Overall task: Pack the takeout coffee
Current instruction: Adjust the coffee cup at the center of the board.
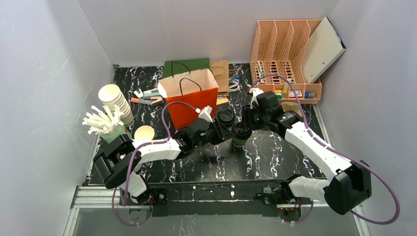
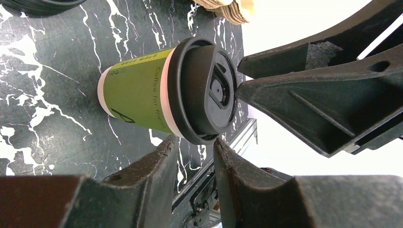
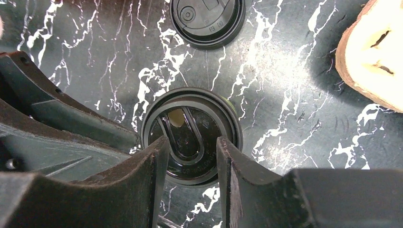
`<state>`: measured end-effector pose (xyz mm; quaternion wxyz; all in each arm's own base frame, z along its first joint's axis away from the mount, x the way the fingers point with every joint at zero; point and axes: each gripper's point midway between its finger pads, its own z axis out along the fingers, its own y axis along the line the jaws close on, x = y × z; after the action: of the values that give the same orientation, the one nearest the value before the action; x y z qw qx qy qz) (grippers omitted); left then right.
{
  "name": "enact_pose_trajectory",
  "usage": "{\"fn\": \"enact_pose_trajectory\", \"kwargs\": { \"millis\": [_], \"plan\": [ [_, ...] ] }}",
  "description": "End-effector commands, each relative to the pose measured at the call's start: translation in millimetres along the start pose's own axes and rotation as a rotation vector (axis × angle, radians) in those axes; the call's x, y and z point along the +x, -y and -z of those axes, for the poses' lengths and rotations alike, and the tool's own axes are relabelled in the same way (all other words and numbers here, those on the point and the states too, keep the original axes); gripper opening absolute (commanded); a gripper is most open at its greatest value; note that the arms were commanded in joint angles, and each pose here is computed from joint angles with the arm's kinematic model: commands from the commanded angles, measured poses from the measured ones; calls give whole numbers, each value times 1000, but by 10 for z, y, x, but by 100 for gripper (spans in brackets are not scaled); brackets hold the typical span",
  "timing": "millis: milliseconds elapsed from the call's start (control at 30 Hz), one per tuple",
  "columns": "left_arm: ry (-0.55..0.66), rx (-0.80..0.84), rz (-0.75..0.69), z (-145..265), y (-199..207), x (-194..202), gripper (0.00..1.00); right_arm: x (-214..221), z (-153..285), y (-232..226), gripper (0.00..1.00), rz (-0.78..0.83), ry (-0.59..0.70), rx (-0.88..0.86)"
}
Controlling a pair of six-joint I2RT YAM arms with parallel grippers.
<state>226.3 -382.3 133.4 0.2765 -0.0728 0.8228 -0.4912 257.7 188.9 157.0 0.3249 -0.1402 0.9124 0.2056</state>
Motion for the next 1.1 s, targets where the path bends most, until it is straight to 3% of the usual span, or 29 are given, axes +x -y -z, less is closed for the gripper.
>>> {"fn": "enact_pose_trajectory", "kwargs": {
  "millis": [0,1067],
  "plan": [
    [-11,4,3,10,-9,52,31,-102,29,-52,50,93,8,32],
    [-34,-16,29,-108,-131,149,27,8,-22,-132,53,216,-49,108]
  ]
}}
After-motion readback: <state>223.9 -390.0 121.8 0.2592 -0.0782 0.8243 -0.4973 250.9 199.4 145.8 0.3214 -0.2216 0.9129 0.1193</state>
